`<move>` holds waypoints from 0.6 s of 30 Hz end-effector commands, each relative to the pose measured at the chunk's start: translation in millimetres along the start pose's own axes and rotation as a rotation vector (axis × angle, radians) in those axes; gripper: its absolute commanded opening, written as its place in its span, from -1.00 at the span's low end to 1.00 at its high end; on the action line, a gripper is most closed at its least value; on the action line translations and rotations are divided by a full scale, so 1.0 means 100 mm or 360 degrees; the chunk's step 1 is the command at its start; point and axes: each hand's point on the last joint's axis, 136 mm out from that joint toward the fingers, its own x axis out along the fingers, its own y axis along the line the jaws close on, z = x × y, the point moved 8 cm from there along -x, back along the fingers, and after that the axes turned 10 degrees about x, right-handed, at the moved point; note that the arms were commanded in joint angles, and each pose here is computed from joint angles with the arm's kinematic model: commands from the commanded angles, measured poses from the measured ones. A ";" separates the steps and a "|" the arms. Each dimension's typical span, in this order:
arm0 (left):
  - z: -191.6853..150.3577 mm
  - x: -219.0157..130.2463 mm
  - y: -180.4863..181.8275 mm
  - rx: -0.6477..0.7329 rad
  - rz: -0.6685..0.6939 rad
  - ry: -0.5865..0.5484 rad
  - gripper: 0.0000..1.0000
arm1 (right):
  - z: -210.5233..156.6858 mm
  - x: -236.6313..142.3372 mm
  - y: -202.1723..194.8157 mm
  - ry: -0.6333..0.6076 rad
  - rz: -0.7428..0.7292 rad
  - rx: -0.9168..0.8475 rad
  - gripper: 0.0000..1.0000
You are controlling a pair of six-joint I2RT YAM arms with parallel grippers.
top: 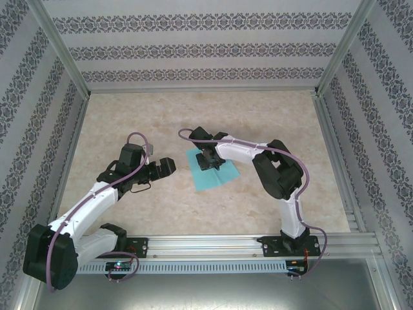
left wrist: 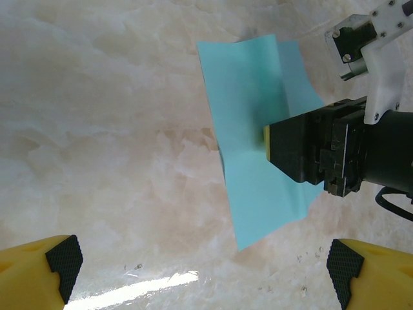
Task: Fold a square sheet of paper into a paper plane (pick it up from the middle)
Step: Fold the paper at the center of the table.
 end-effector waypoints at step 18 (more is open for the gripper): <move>0.22 -0.42 -0.19 0.0073 0.0007 -0.0174 1.00 | 0.00 -0.91 0.25 -0.0180 0.0601 0.0127 -0.73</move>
